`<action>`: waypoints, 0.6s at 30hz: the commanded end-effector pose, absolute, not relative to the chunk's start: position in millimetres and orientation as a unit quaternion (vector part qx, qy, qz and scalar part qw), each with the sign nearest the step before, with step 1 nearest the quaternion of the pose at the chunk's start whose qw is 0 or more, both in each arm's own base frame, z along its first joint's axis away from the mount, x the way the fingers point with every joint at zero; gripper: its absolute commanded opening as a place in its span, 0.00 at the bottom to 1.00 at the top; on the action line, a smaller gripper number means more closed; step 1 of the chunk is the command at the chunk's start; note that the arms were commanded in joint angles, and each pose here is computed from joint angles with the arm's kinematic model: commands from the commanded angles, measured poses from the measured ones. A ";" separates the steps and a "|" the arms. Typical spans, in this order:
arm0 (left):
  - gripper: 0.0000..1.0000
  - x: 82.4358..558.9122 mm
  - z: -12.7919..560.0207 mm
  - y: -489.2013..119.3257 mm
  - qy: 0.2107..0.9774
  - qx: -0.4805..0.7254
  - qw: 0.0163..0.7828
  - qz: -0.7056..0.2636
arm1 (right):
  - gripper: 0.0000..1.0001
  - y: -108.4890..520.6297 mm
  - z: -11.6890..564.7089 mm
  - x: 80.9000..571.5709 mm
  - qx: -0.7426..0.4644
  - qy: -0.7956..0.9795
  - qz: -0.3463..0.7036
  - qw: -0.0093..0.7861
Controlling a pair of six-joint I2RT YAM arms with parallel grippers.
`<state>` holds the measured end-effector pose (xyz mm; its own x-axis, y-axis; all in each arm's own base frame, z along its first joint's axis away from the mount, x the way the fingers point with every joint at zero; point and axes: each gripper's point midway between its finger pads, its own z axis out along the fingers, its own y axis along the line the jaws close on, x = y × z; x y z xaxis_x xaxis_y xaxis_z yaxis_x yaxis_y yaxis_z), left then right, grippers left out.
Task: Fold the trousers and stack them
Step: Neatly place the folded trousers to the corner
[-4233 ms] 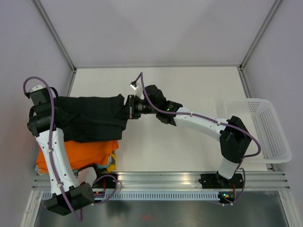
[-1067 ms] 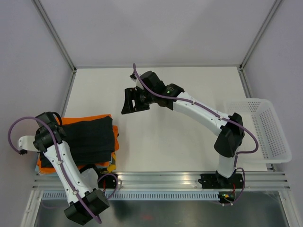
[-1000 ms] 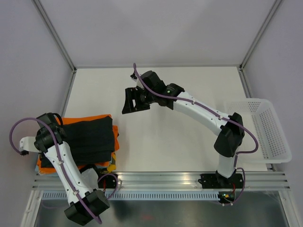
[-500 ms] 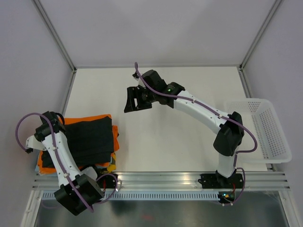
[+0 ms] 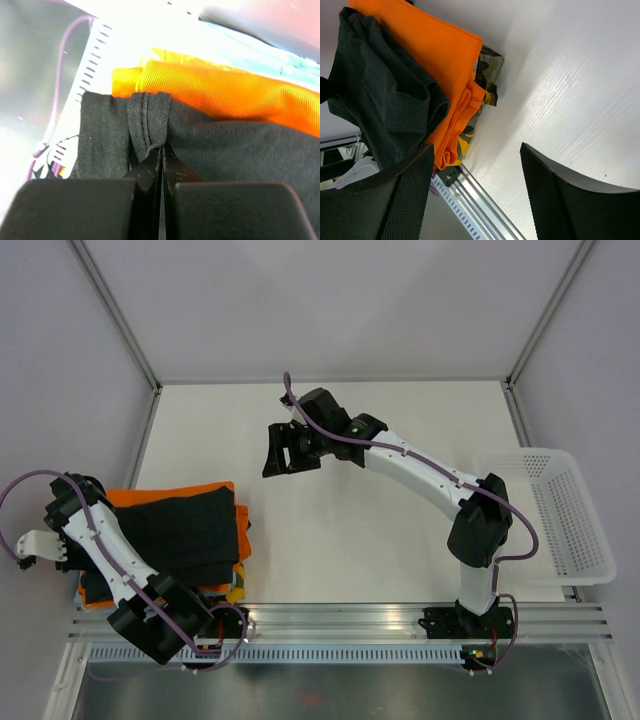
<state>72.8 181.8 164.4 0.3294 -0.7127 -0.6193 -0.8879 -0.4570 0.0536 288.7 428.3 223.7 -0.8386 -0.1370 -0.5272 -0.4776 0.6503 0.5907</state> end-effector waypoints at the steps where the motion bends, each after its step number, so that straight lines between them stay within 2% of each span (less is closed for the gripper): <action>1: 0.02 32.8 182.9 178.7 0.527 -0.758 0.090 0.373 | 0.76 429.6 233.8 300.0 -0.175 0.871 0.390 0.242; 3: 0.02 50.6 181.1 182.4 0.563 -0.746 0.117 0.335 | 0.76 431.3 231.4 302.2 -0.174 0.870 0.395 0.237; 5: 0.02 53.6 179.5 182.5 0.569 -0.744 0.126 0.328 | 0.76 435.6 228.3 302.4 -0.176 0.869 0.400 0.231; 10: 0.02 53.3 179.8 196.5 0.567 -0.730 0.132 0.357 | 0.75 441.2 229.4 305.5 -0.180 0.865 0.410 0.226; 14: 0.02 95.0 182.0 198.7 0.612 -0.724 0.173 0.269 | 0.75 434.8 225.4 314.3 -0.171 0.869 0.405 0.224; 18: 0.02 146.1 240.7 192.9 0.666 -0.651 0.311 0.192 | 0.76 413.4 235.2 336.8 -0.151 0.870 0.398 0.247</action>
